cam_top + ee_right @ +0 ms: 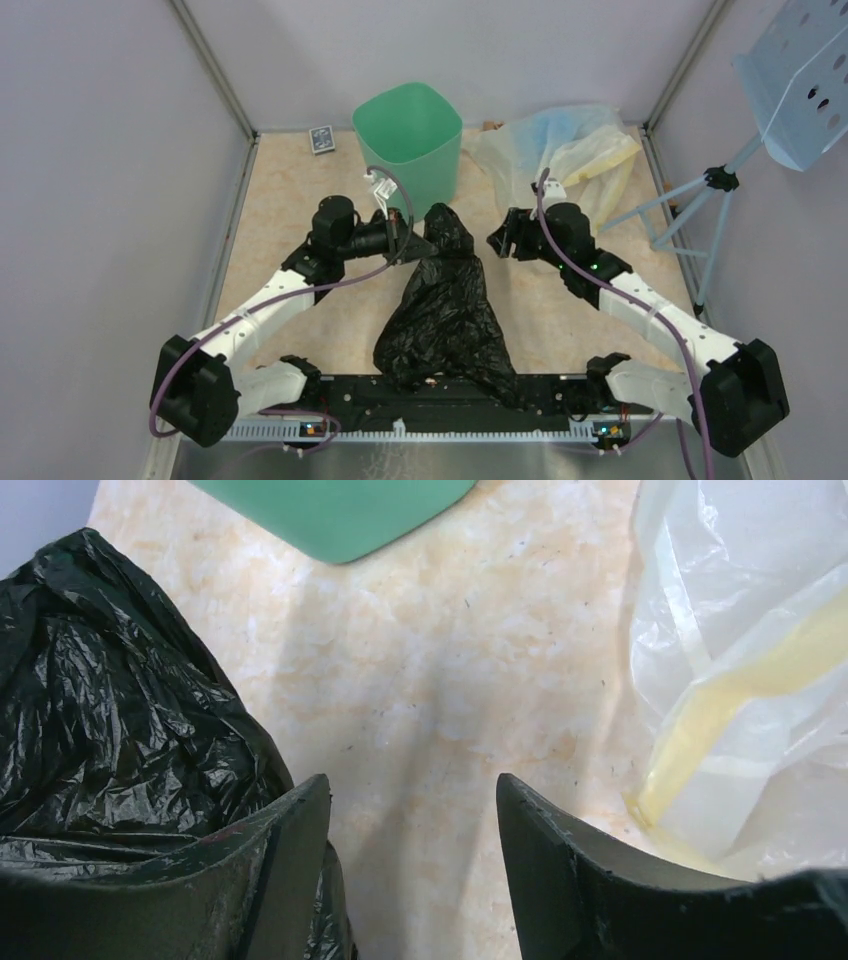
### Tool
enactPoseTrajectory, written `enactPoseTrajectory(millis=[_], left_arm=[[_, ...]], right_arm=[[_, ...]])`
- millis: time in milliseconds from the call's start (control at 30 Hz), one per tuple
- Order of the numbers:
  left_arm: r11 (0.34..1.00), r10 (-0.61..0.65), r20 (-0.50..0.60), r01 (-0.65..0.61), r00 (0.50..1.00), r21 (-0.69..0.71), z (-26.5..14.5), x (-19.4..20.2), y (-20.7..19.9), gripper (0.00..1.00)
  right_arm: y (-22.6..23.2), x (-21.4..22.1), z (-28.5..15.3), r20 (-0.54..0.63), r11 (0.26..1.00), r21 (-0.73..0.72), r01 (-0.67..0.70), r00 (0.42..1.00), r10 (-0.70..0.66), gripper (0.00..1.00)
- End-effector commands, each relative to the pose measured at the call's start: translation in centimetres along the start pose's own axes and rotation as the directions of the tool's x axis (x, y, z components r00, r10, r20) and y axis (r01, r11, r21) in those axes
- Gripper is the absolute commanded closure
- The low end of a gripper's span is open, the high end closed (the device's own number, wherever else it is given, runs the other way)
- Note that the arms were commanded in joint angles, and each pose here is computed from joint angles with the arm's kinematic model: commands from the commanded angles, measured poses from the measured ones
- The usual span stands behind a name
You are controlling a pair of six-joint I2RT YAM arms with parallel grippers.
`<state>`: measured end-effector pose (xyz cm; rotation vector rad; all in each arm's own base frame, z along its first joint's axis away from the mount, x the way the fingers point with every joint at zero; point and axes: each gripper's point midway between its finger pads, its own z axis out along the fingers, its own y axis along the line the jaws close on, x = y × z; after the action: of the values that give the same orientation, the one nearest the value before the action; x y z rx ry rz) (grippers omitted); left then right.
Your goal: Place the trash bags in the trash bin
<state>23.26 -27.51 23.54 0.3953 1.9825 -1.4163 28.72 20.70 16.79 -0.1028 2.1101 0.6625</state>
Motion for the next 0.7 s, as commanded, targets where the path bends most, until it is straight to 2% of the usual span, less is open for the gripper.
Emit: enactPoseTrajectory(millis=[0, 133, 333, 667], left_arm=[[0.986, 0.122, 0.009, -0.122, 0.992, 0.111, -0.5, 0.2, -1.9, 1.0], [0.974, 0.187, -0.035, -0.181, 0.982, 0.137, -0.8, 1.7, -1.6, 1.0], [0.955, 0.226, -0.06, -0.209, 0.972, 0.211, -1.2, 2.7, -2.6, 1.0], [0.918, 0.285, -0.06, -0.254, 0.957, 0.305, -1.1, 2.9, -5.3, 1.0]], right_arm=[[1.9, -1.2, -1.2, 0.062, 0.99, -0.138, 0.032, 0.998, -0.024, 0.39], [5.6, -2.8, -2.0, 0.117, 0.943, -0.322, 0.087, 0.992, -0.051, 0.38], [10.4, -3.9, -3.2, 0.133, 0.816, -0.556, 0.16, 0.986, -0.103, 0.36], [11.7, -4.8, -2.7, 0.123, 0.787, -0.598, 0.153, 0.988, -0.098, 0.36]])
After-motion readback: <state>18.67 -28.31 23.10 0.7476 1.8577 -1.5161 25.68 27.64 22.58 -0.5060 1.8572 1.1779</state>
